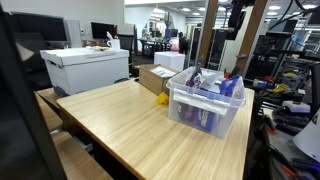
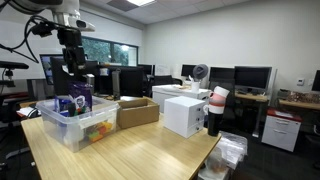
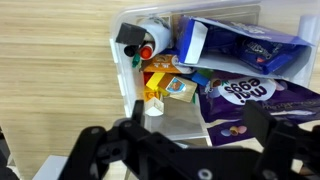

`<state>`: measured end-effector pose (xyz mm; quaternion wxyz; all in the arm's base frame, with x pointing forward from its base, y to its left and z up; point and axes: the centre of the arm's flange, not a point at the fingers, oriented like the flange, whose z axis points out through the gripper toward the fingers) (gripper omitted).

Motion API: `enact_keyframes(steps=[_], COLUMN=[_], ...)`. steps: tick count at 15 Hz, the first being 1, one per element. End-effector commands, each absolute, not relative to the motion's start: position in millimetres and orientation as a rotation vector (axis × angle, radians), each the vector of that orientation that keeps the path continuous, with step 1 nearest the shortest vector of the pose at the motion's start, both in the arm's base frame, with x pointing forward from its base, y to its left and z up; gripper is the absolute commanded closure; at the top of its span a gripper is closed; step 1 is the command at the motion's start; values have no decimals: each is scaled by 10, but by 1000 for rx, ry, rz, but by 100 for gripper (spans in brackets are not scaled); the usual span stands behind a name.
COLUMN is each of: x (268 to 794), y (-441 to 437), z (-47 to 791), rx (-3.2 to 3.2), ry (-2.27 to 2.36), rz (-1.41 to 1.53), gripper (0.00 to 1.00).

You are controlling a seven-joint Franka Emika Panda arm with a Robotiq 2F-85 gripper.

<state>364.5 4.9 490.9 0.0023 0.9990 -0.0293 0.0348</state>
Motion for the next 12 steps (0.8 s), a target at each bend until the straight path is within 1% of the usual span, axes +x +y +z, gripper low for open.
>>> enact_keyframes(steps=[1, 5, 12], x=[3472, 3389, 3279], y=[-44, -78, -188], z=[4968, 5023, 5239], rx=[3087, 3053, 3093], ry=[39, 85, 39], rz=[83, 83, 219], gripper=[0, 0, 0])
